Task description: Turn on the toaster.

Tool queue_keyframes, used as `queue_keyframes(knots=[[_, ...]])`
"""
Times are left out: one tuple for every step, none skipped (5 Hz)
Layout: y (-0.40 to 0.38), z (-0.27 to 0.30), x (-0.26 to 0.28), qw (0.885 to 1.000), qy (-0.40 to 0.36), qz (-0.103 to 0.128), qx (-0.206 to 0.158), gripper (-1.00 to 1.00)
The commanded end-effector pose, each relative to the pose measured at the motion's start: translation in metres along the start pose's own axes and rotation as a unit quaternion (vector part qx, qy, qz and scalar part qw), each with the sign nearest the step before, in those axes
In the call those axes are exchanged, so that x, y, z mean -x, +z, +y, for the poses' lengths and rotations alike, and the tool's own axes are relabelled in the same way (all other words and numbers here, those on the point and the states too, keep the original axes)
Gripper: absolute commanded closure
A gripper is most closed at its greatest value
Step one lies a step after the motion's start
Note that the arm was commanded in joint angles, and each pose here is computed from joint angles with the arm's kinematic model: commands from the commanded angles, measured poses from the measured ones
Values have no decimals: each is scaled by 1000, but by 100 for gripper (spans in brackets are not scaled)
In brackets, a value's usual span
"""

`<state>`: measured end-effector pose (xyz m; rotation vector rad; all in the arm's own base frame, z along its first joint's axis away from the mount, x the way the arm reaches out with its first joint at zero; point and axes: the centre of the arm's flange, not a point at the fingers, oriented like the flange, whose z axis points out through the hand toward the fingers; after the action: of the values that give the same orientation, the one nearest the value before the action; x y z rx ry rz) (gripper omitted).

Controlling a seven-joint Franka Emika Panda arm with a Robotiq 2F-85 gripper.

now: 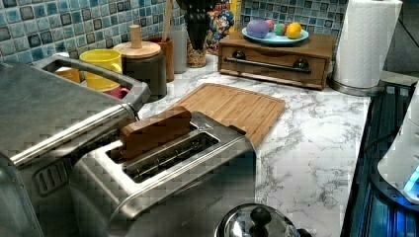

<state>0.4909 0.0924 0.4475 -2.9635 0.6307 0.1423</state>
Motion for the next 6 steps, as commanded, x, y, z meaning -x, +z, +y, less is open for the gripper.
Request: queue_keyframes(knots=[[26, -19, 91, 993, -115, -1, 2, 100], [34, -22, 111, 991, -135, -9, 4, 100], [50, -32, 136, 988, -151, -13, 10, 100], [56, -31, 153, 989, -147, -5, -7, 100], [61, -32, 156, 989, -147, -32, -7, 100], [68, -37, 163, 987, -155, -41, -3, 100]])
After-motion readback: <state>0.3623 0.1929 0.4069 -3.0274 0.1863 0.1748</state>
